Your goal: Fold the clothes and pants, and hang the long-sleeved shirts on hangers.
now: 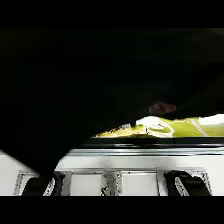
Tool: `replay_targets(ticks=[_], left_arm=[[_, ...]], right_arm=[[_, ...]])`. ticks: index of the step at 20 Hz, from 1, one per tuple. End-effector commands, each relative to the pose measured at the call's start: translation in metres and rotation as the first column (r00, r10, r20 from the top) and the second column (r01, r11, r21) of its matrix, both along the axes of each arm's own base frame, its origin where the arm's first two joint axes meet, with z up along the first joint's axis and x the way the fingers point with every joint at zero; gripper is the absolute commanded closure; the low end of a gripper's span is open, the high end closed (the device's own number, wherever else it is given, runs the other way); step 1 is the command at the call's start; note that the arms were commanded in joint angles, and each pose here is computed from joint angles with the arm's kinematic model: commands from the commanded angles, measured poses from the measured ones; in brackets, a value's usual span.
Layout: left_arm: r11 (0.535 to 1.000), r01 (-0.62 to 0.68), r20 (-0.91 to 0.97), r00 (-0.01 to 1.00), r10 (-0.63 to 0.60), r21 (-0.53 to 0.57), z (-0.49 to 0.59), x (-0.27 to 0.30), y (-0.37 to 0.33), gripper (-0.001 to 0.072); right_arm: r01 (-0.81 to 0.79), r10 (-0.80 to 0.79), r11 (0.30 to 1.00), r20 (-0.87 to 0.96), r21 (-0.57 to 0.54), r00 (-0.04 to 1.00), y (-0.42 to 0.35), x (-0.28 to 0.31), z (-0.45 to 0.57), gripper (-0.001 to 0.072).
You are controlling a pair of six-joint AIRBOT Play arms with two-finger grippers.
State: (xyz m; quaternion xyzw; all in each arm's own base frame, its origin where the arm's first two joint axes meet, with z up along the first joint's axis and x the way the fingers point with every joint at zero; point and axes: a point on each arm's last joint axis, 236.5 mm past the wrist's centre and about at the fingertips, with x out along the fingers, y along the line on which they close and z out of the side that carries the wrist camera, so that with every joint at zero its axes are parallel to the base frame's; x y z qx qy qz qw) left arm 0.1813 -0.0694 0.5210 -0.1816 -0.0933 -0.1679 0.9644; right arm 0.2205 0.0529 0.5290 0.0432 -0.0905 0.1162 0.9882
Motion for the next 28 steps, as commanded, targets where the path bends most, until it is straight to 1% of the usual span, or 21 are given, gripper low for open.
replay_targets(ticks=[1, 2, 4, 5, 7, 8, 10, 12, 13, 14, 15, 16, 17, 18, 19, 21, 23, 25, 27, 28], left_arm=[[0.999, 0.014, -0.149, 0.989, -0.009, 0.029, -0.032, 0.041, -0.003, 0.0701], [0.999, 0.025, -0.226, 0.974, -0.015, 0.04, -0.051, 0.061, -0.005, 0.0701], [0.997, 0.05, -0.404, 0.915, -0.021, 0.061, -0.1, 0.108, -0.006, 0.0701], [0.995, 0.042, -0.493, 0.87, 0.006, 0.086, -0.129, 0.135, -0.001, 0.0701], [0.989, 0.006, -0.627, 0.774, 0.091, 0.15, -0.189, 0.191, 0.018, 0.0701], [0.986, -0.003, -0.671, 0.732, 0.118, 0.17, -0.217, 0.219, 0.025, 0.0701], [0.988, -0.001, -0.734, 0.67, 0.115, 0.154, -0.274, 0.278, 0.026, 0.0701], [0.977, 0.048, -0.758, 0.64, 0.128, 0.206, -0.337, 0.332, 0.019, 0.0701], [0.976, 0.064, -0.779, 0.614, 0.126, 0.208, -0.368, 0.353, 0.015, 0.0701], [0.977, 0.071, -0.8, 0.587, 0.123, 0.203, -0.392, 0.37, 0.013, 0.0701], [0.981, 0.075, -0.821, 0.561, 0.106, 0.178, -0.41, 0.385, 0.01, 0.0626], [0.989, 0.068, -0.837, 0.542, 0.071, 0.128, -0.418, 0.396, 0.005, 0.0288], [0.996, 0.046, -0.848, 0.529, 0.037, 0.072, -0.419, 0.405, 0.005, 0.0052], [0.999, 0.032, -0.853, 0.522, 0.012, 0.034, -0.415, 0.409, 0.008, 0.0047], [0.999, 0.034, -0.859, 0.512, -0.003, 0.017, -0.409, 0.409, 0.012, 0.0047], [0.998, 0.043, -0.886, 0.464, 0.025, 0.05, -0.402, 0.391, 0.03, 0.0047], [0.989, 0.05, -0.912, 0.395, 0.107, 0.138, -0.406, 0.361, 0.051, 0.0047], [0.974, 0.047, -0.923, 0.334, 0.194, 0.222, -0.421, 0.325, 0.066, 0.0047], [0.975, 0.062, -0.946, 0.264, 0.188, 0.211, -0.447, 0.281, 0.062, 0.0047], [0.977, 0.074, -0.96, 0.213, 0.181, 0.201, -0.467, 0.254, 0.058, 0.0047]], right_arm=[[-0.079, 0.084, 0.996, -0.118, 0.053, 0.989, 0.014, 0.03, -0.024, 0.0702], [-0.107, 0.119, 0.992, -0.203, 0.066, 0.972, 0.02, 0.052, -0.045, 0.0702], [-0.131, 0.154, 0.988, -0.4, 0.086, 0.903, 0.023, 0.107, -0.102, 0.0702], [-0.13, 0.161, 0.987, -0.49, 0.098, 0.857, 0.022, 0.137, -0.134, 0.0702], [-0.111, 0.168, 0.985, -0.615, 0.129, 0.771, 0.017, 0.195, -0.194, 0.0702], [-0.102, 0.17, 0.985, -0.655, 0.14, 0.737, 0.016, 0.223, -0.222, 0.0702], [-0.078, 0.179, 0.982, -0.713, 0.172, 0.678, 0.02, 0.278, -0.284, 0.0702], [-0.056, 0.178, 0.98, -0.728, 0.188, 0.662, 0.031, 0.324, -0.334, 0.0701], [-0.044, 0.173, 0.98, -0.727, 0.194, 0.664, 0.034, 0.341, -0.351, 0.07], [-0.029, 0.166, 0.98, -0.72, 0.198, 0.674, 0.035, 0.356, -0.365, 0.0652], [-0.015, 0.157, 0.979, -0.711, 0.201, 0.686, 0.034, 0.367, -0.372, 0.0478], [-0.007, 0.153, 0.979, -0.706, 0.205, 0.691, 0.032, 0.372, -0.375, 0.0225], [0.0, 0.145, 0.979, -0.703, 0.202, 0.696, 0.028, 0.373, -0.374, 0.0078], [0.004, 0.133, 0.982, -0.699, 0.191, 0.703, 0.019, 0.371, -0.368, 0.0057], [-0.004, 0.119, 0.986, -0.698, 0.164, 0.707, 0.009, 0.365, -0.36, 0.0058], [-0.029, 0.1, 0.994, -0.725, 0.11, 0.681, -0.015, 0.34, -0.347, 0.0059], [-0.048, 0.079, 0.997, -0.78, 0.063, 0.62, -0.041, 0.303, -0.349, 0.006], [0.002, 0.035, 0.999, -0.857, 0.043, 0.513, -0.072, 0.256, -0.378, 0.006], [0.099, 0.022, 0.993, -0.931, 0.062, 0.364, -0.095, 0.195, -0.431, 0.006], [0.164, 0.031, 0.983, -0.963, 0.078, 0.268, -0.103, 0.158, -0.464, 0.006]])
